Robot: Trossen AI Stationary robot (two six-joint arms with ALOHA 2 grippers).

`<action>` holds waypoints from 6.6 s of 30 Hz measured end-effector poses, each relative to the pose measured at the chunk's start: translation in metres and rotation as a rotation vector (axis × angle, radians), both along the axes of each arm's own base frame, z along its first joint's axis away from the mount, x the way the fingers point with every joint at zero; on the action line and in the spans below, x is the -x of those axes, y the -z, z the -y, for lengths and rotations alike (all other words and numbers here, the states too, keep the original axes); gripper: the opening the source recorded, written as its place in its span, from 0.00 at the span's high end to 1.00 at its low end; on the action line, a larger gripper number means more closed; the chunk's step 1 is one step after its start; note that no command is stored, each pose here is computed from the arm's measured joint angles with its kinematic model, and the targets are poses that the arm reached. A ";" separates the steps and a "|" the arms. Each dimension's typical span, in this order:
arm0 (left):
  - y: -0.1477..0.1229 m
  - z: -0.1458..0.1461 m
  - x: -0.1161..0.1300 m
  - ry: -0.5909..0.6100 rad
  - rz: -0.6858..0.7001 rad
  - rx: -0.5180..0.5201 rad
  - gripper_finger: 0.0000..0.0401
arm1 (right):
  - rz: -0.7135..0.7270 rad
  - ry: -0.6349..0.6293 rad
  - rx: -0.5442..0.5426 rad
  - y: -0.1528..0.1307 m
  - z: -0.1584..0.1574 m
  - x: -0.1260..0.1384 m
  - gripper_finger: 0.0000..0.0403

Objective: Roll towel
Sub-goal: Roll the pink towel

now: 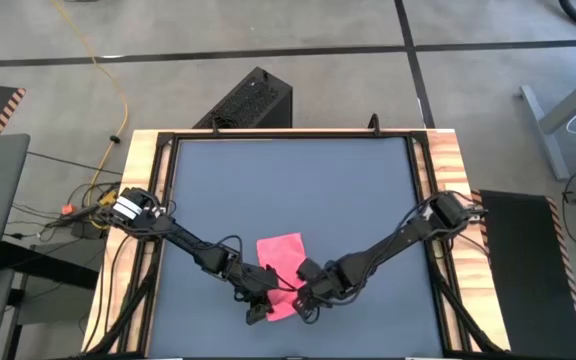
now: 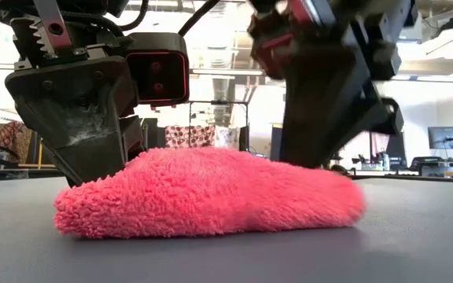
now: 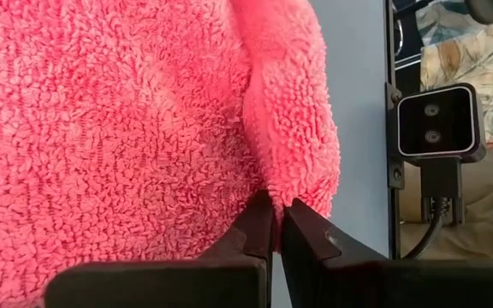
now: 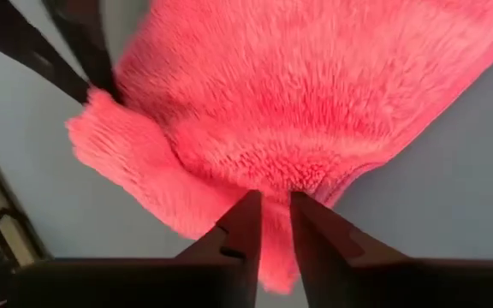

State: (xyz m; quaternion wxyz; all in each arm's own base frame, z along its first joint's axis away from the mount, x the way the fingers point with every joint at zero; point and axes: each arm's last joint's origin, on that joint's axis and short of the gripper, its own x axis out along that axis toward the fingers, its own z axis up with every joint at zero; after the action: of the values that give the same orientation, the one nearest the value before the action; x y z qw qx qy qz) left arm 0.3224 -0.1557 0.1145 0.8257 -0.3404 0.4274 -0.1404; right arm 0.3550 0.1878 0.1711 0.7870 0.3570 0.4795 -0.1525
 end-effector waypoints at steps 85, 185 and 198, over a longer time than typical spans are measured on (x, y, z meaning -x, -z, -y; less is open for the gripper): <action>0.000 0.023 0.012 0.046 -0.022 0.028 1.00 | 0.039 -0.475 0.256 0.035 -0.033 -0.011 0.94; 0.000 0.072 -0.007 0.118 -0.001 -0.591 0.98 | 0.008 -0.378 0.124 0.036 -0.027 -0.016 0.92; -0.007 0.077 -0.006 0.101 -0.077 -0.362 1.00 | -0.058 -0.383 -0.079 0.035 -0.025 -0.017 0.93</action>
State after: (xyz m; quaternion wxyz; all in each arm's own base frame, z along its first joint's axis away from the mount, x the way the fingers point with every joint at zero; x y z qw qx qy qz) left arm 0.3282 -0.2326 0.1220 0.8485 -0.1695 0.4933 -0.0894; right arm 0.3724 0.2126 0.1365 0.7729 0.2853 0.5666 0.0085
